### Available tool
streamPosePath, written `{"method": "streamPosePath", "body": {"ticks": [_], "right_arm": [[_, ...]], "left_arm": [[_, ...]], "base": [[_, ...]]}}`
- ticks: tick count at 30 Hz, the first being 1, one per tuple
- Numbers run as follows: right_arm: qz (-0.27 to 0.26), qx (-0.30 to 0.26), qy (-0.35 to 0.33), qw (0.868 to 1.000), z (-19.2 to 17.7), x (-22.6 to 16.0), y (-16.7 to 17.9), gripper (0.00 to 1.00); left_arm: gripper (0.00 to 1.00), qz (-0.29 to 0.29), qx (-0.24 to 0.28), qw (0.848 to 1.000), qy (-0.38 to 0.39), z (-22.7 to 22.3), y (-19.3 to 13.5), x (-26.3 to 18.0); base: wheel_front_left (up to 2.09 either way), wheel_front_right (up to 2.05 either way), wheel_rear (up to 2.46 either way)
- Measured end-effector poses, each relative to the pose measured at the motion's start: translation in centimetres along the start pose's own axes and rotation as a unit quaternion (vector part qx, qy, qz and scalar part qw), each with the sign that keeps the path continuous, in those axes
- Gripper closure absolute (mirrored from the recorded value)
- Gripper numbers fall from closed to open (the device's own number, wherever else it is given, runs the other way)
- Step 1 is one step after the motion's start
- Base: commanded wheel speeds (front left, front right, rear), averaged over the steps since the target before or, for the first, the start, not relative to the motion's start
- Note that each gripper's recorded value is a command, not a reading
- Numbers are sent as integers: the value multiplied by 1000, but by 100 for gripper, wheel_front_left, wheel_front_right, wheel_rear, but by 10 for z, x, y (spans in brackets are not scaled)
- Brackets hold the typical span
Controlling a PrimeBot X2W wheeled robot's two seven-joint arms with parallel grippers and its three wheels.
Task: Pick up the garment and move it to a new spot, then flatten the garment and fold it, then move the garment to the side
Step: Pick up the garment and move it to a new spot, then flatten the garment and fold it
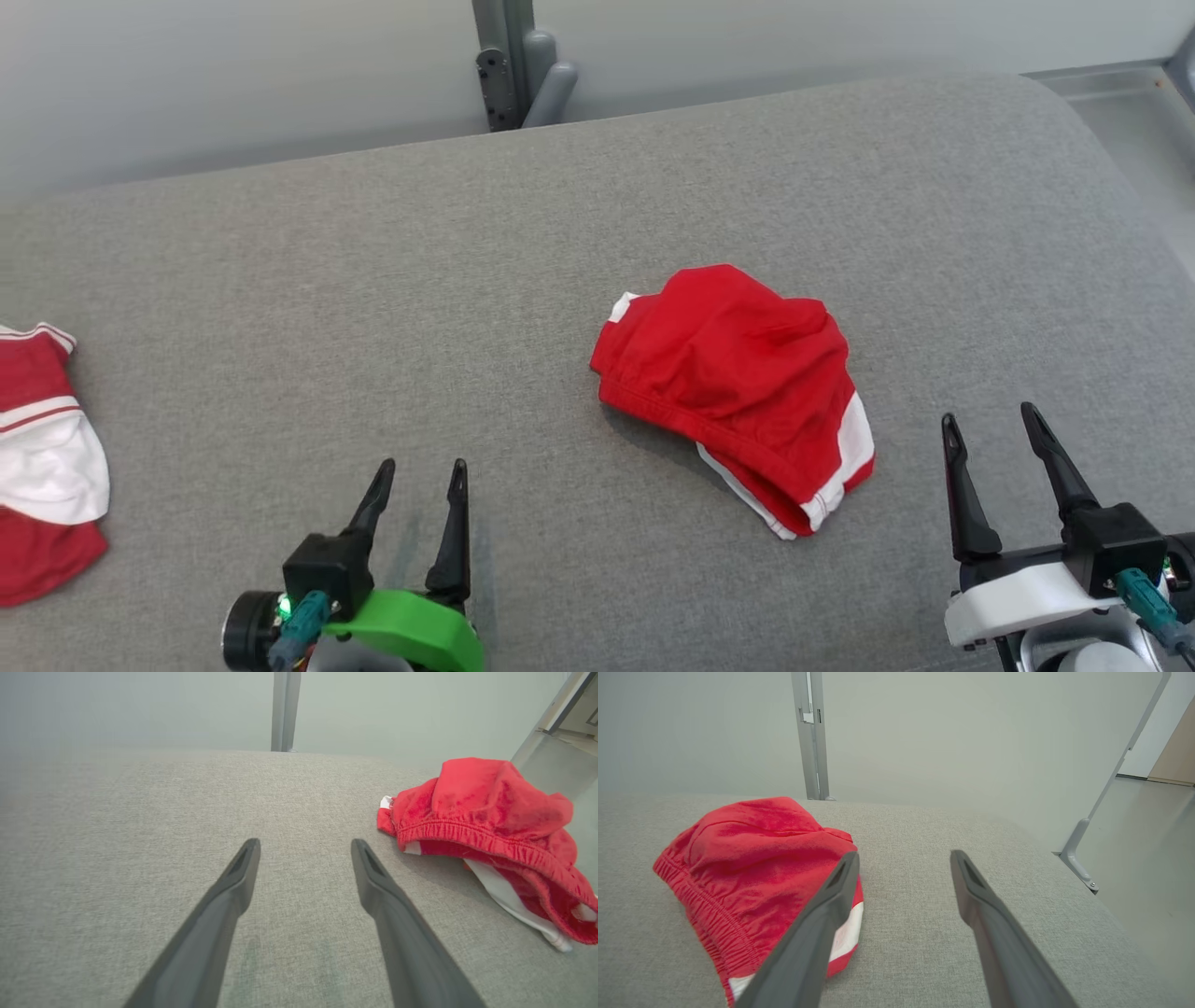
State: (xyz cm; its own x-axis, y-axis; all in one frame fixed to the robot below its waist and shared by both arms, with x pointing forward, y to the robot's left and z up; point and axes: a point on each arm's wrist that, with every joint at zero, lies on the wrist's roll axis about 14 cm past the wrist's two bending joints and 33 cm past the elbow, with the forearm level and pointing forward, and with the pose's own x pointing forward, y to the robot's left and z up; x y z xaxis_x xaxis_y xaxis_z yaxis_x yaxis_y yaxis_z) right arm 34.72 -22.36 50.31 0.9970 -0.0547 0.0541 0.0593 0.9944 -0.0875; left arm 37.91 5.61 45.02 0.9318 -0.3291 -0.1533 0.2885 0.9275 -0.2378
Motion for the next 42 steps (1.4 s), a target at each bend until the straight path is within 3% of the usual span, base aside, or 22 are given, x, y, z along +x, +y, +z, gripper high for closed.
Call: {"method": "streamPosePath", "body": {"ticks": [10, 17, 42], "right_arm": [[14, -12, -7, 1000, 4, 0, 6, 0], [11, -21, -13, 1000, 8, -7, 2, 0], [12, -13, -15, 1000, 9, -13, 4, 0]], "left_arm": [[0, 87, 48, 993, -67, 28, 51, -48], [0, 114, 60, 989, -74, 28, 73, -76], [0, 107, 64, 989, -78, 27, 76, -82]], "base": [[0, 0, 0], [0, 0, 0], [0, 0, 0]]}}
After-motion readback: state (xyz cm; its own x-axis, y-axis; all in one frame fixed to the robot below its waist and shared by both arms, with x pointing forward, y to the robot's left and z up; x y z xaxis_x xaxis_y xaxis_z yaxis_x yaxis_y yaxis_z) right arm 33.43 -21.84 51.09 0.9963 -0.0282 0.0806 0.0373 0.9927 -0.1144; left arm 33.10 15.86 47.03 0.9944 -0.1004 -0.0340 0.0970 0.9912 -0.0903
